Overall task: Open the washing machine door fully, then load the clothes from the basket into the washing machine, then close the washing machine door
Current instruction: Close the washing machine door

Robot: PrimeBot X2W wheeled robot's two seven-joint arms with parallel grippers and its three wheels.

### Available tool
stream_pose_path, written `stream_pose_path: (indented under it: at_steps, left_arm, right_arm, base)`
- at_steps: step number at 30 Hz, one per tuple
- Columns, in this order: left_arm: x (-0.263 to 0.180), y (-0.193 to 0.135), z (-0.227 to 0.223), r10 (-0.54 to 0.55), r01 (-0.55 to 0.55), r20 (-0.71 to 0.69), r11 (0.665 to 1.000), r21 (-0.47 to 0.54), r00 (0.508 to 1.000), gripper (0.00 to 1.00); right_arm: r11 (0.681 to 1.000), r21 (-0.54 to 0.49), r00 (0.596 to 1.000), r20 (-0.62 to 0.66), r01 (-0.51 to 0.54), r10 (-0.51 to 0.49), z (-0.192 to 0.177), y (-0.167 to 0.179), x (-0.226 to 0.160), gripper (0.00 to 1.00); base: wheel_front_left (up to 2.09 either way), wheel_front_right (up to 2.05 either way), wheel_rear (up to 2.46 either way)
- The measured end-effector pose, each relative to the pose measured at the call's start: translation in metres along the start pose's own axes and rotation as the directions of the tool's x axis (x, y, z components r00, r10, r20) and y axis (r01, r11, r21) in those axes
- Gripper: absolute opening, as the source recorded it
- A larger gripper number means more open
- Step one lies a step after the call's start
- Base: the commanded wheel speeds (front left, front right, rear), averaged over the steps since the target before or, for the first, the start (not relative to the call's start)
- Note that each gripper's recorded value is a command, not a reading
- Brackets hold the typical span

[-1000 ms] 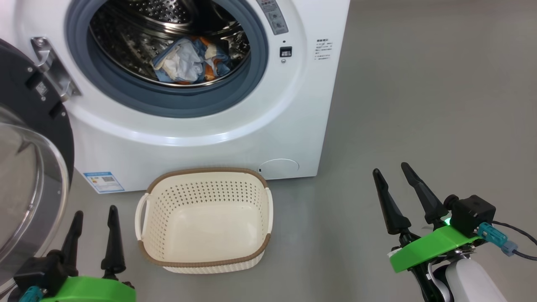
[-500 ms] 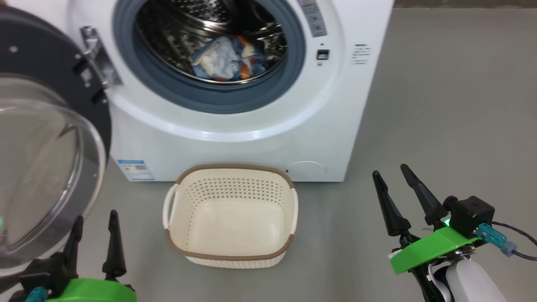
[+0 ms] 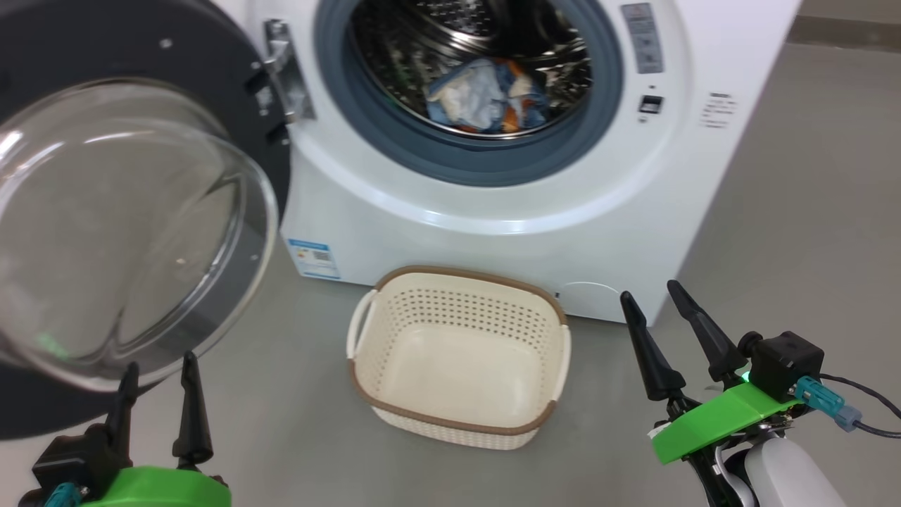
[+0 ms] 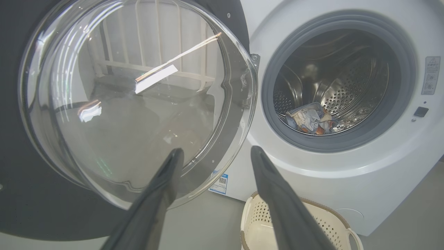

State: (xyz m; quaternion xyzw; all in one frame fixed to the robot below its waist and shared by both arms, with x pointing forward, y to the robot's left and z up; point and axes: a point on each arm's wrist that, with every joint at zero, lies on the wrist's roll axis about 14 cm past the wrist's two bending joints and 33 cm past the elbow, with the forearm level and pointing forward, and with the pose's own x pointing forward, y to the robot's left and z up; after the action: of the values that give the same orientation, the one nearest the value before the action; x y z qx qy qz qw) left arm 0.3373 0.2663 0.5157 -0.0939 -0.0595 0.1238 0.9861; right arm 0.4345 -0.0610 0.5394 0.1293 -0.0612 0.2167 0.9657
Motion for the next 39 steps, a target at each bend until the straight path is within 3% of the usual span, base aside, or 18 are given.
stream_pose_path:
  at_steps: [16, 39]
  left_arm:
    - [-0.033, 0.049, 0.018, 0.151, -0.152, 0.045, 0.988, 0.017, 0.987, 1.0]
    - [-0.045, 0.062, 0.019, 0.196, -0.197, 0.047, 0.98, 0.014, 0.979, 1.0]
  right_arm:
    - [0.988, 0.025, 0.988, -0.026, -0.154, 0.155, -0.014, 0.053, 0.026, 1.0]
    - [0.982, 0.034, 0.982, -0.034, -0.187, 0.188, -0.018, 0.066, 0.031, 1.0]
  base:
    - [0.0, 0.0, 0.0]
    - [0.0, 0.0, 0.0]
